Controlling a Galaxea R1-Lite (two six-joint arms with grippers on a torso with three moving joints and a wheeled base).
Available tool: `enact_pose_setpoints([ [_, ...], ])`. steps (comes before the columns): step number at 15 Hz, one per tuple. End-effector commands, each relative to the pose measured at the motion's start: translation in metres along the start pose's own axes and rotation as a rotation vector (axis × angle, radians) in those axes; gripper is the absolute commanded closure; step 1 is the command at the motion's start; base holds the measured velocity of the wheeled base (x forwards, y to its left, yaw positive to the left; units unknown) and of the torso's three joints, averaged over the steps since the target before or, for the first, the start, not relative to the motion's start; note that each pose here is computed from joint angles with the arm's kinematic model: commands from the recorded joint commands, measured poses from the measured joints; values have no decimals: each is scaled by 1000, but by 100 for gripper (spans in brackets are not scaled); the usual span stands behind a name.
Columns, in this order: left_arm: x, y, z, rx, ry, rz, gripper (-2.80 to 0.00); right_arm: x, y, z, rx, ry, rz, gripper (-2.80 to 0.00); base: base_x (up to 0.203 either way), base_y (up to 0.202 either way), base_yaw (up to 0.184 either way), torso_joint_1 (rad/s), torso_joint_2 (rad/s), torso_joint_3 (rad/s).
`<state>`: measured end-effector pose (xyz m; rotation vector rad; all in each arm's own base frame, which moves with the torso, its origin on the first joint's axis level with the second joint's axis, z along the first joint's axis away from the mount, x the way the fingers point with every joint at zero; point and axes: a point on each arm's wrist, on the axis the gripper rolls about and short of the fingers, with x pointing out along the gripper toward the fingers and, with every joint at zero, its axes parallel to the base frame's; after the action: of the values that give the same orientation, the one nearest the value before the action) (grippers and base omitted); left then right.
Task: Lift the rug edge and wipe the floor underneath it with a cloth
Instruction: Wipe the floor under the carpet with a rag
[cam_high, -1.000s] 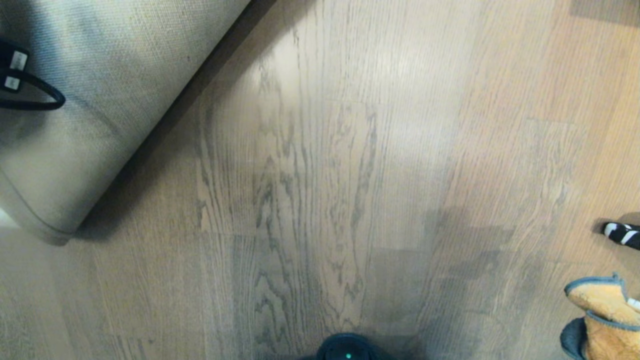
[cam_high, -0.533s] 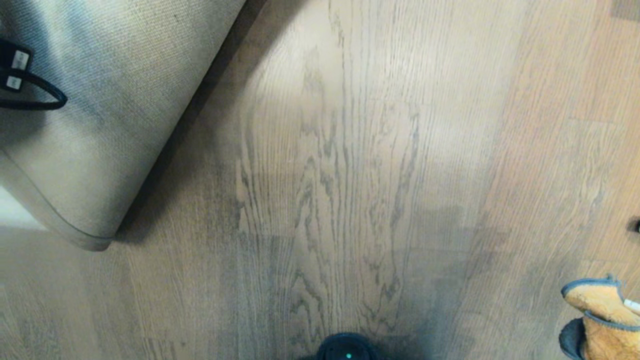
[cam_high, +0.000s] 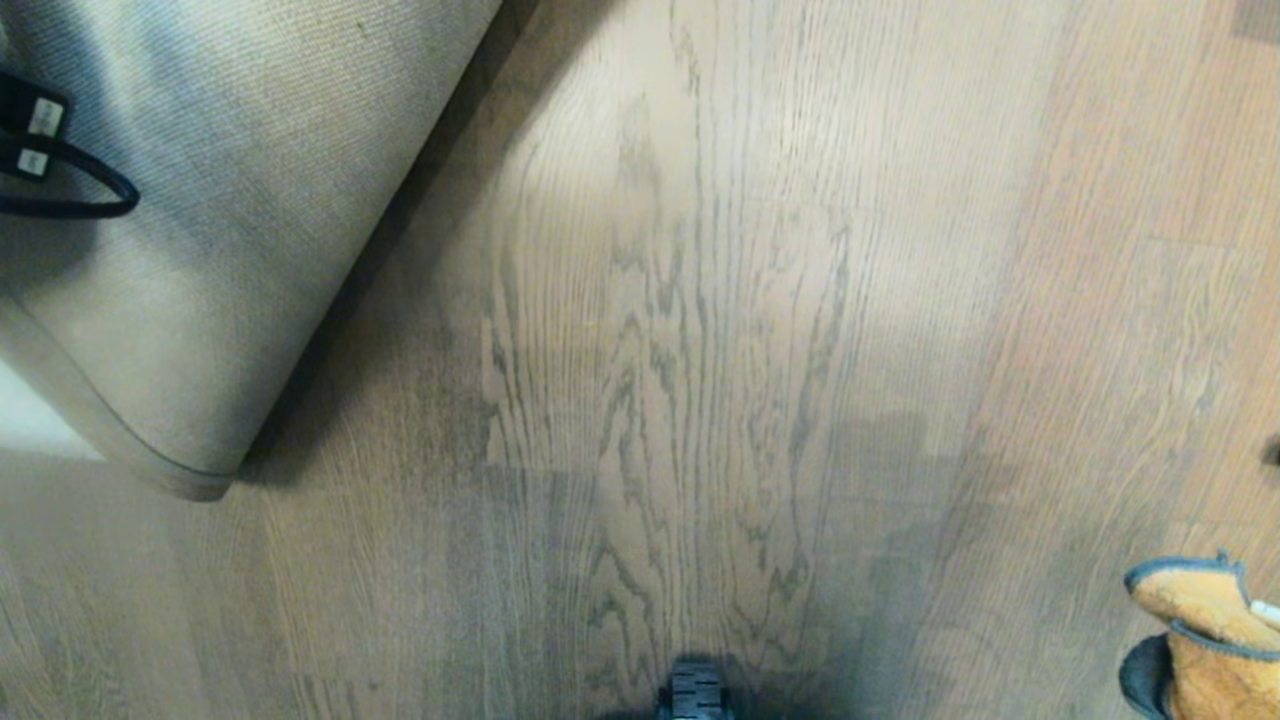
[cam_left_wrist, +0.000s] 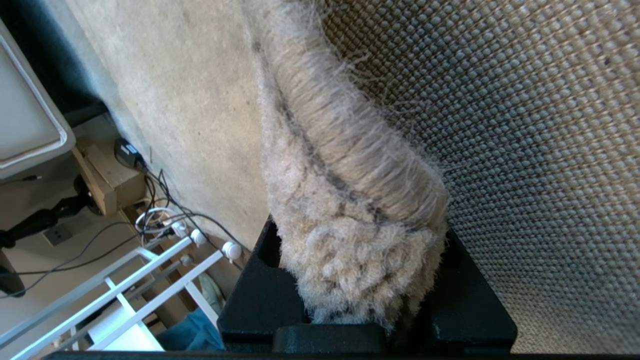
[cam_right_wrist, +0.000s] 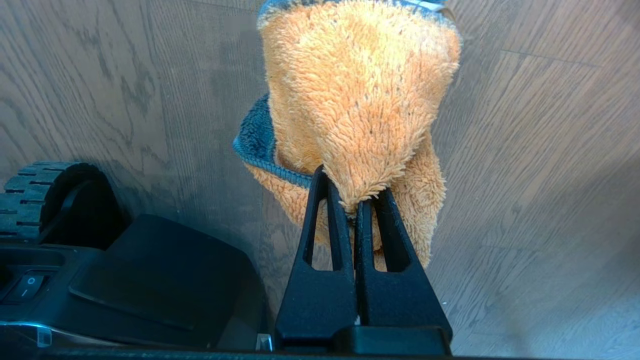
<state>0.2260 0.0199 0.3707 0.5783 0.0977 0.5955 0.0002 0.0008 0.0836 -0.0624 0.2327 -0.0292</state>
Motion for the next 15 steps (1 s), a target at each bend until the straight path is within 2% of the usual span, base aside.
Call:
enact_pose_setpoints([
  [1, 1, -1, 2, -8, -16, 10, 0, 0, 0, 0, 0, 0, 0, 0, 0, 0, 0, 0, 0, 0],
  [9, -2, -1, 1, -5, -11, 12, 0, 0, 0, 0, -15, 0, 0, 0, 0, 0, 0, 0, 0, 0],
  [12, -1, -2, 0, -3, -6, 13, 0, 0, 0, 0, -94, -7, 2, 0, 0, 0, 0, 0, 0, 0],
  [15, -4, -6, -2, 1, 12, 20, 0, -6, 0, -1, -150, -99, 76, 0, 0, 0, 0, 0, 0, 0],
])
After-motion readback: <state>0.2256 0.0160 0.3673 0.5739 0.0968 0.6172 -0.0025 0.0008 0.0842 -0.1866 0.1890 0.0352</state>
